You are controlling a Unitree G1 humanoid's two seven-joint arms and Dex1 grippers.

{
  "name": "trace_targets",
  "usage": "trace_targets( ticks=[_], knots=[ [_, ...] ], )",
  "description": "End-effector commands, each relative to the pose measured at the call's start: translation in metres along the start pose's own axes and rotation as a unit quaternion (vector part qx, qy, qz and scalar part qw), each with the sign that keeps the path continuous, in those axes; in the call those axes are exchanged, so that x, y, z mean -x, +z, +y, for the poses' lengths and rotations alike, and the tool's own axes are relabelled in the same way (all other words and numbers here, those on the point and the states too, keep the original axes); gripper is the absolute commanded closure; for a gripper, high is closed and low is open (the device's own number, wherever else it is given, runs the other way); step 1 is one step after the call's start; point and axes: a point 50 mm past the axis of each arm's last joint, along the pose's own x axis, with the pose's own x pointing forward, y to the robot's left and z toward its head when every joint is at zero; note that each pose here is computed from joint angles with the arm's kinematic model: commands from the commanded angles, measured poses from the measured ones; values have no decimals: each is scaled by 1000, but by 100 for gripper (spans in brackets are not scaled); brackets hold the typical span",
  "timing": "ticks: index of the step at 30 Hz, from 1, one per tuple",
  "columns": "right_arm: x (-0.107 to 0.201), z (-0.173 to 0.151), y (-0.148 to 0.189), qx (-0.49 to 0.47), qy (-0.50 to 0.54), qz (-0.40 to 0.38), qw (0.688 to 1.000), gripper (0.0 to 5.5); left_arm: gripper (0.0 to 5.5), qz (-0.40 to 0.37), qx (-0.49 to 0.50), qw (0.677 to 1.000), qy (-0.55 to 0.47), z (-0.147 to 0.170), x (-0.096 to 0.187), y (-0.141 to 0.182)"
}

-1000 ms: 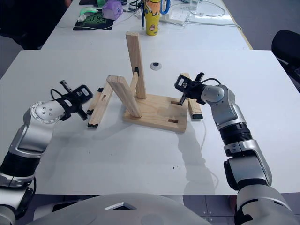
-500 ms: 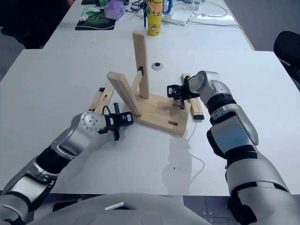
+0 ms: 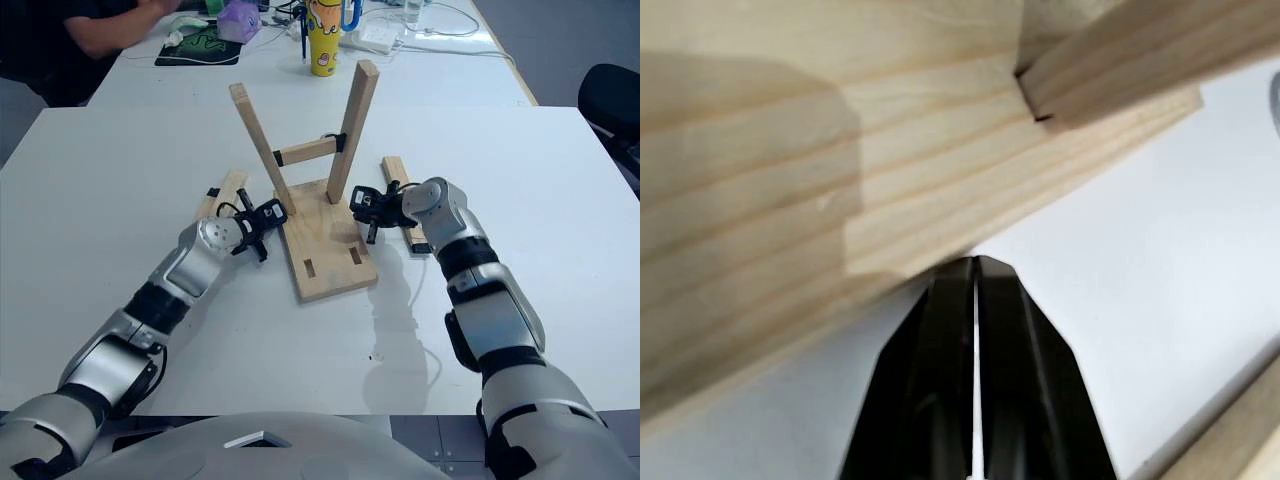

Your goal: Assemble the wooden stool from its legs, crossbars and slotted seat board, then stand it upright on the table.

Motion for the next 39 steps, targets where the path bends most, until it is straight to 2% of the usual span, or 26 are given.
trace_targets(
  ticks=[1, 5, 8, 13, 16, 20, 24, 30, 34, 39],
  knots=[
    [-14, 46, -16, -50, 31, 19, 998, 550, 548, -9, 9, 1000, -16, -2, -15, 0],
    [-11, 43, -9, -45, -5, 20, 999, 550, 548, -29, 29, 999, -14, 3, -12, 1],
    [0, 30, 0, -36, -45, 9, 998, 550, 548, -53, 51, 997, 10, 9, 1, 1],
    [33, 15, 18, -30, -118, -49, 991, 550, 548, -108, 118, 983, 92, 28, 54, 1],
    [51, 22, 23, -72, -156, -107, 979, 550, 514, -128, 141, 968, 163, 47, 93, -2],
    [58, 37, 12, -113, -189, -110, 969, 550, 451, -87, 190, 955, 210, 60, 123, -39],
    [51, 43, 7, -130, -216, -103, 962, 550, 391, -39, 261, 938, 226, 59, 126, -85],
    [47, 42, 13, -139, -223, -118, 958, 550, 307, -26, 340, 923, 176, 48, 111, -110],
    [45, 39, 19, -137, -222, -126, 957, 550, 307, -16, 366, 922, 124, 39, 102, -118],
    [42, 38, 22, -135, -217, -128, 958, 550, 307, 3, 346, 933, 97, 33, 98, -120]
  ],
)
